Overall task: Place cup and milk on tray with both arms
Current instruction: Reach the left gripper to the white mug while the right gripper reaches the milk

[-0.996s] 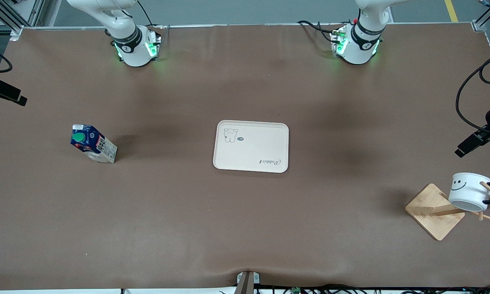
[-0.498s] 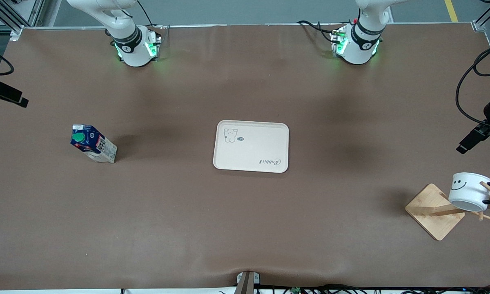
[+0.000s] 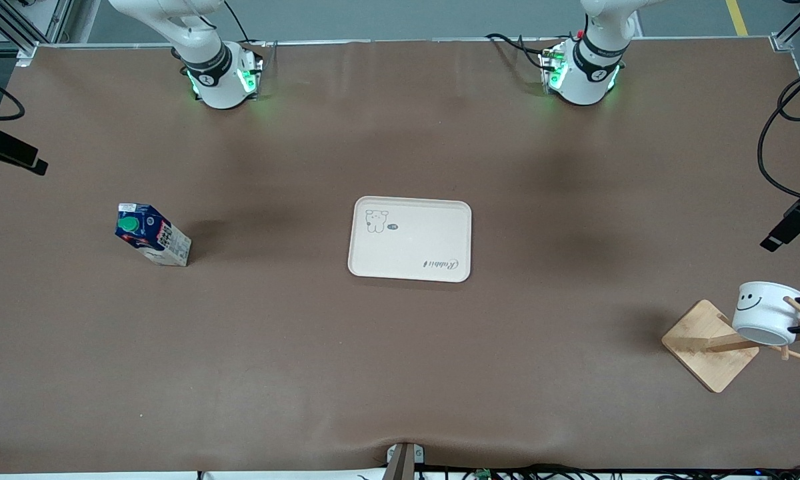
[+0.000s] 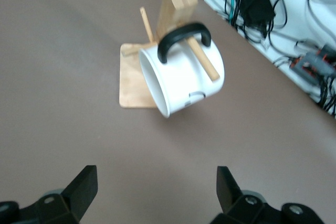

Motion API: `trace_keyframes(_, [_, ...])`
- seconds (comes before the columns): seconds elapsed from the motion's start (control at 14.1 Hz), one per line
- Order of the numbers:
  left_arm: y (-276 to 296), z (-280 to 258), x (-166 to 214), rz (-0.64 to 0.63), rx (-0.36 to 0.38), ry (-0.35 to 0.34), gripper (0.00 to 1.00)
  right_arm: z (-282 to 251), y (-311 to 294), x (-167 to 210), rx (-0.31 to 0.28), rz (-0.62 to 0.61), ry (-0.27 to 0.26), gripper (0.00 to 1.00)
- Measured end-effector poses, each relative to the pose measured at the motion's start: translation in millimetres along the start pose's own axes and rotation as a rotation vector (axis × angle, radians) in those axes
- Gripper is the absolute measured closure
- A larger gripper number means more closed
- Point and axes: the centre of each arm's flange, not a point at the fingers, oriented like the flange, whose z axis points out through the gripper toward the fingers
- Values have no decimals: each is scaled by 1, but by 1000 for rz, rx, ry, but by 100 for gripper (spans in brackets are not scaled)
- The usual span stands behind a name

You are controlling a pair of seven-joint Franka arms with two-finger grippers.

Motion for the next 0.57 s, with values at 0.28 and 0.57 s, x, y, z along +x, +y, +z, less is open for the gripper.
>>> trace_keyframes(0.28, [-10,25,-5,-13,-26,57,0,1,-6,7,0,-10,31,0])
trace_keyframes(0.57, [-12,54,-3,-3,-39,78,0,7,-10,11,-2,-15,24,0])
